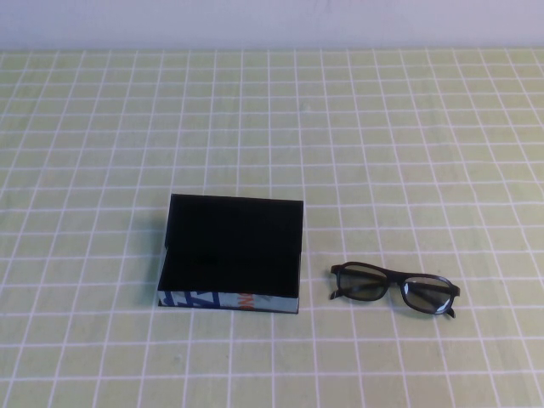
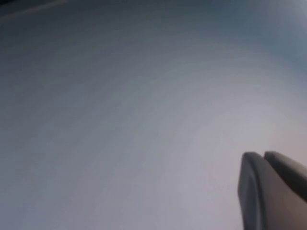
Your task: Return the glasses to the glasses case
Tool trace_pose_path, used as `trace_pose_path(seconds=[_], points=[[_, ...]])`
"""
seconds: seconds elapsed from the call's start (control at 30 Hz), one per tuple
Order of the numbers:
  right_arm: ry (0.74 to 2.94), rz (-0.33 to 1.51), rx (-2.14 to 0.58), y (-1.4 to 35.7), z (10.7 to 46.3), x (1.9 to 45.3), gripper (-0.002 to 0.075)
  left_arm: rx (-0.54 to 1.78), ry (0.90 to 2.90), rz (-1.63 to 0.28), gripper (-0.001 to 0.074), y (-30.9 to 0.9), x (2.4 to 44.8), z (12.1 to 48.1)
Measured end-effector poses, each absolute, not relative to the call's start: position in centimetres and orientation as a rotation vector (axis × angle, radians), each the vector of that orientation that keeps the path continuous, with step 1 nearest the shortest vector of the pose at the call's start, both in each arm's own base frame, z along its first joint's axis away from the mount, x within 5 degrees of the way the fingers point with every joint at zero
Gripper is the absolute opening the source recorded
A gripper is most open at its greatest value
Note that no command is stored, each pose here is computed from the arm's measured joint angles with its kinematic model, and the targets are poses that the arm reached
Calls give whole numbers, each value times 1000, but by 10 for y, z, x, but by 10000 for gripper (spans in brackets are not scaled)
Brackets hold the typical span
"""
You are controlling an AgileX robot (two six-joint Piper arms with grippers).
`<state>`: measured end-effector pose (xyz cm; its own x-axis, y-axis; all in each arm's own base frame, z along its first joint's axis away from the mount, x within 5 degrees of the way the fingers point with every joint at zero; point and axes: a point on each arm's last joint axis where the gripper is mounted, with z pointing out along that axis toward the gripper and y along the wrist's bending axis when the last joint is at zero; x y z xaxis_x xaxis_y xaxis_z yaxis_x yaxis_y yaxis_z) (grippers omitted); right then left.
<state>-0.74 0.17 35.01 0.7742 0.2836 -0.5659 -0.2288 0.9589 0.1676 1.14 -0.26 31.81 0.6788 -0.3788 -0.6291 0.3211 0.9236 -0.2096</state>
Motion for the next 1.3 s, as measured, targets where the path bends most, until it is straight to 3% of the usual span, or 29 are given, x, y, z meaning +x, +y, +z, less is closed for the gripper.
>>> trace_pose_path(seconds=[0.2,0.3,0.4,0.6,0.77,0.97,1.13,1.3], points=[[655,342,116,2,398,-17,-18,1,742,-254,-3,-5,3,370],[827,346,160,1,417,-1,-18,19,877,-192,-3,-5,15,391],[1142,328,242,-1,429,31,-18,-30,1110,-157,-3,-2,35,404],[1668,227,253,0,406,100,-18,-175,1601,-179,-3,0,81,391],[1834,418,267,17,389,128,-18,-244,1951,-182,-3,-2,104,360],[2104,456,-64,48,359,164,-18,-284,2156,-185,-3,-5,117,341],[2366,458,-423,73,355,199,-18,-338,2249,-320,-3,-14,122,333],[2460,441,-879,100,353,239,-18,-204,2305,-406,-3,-24,123,330]])
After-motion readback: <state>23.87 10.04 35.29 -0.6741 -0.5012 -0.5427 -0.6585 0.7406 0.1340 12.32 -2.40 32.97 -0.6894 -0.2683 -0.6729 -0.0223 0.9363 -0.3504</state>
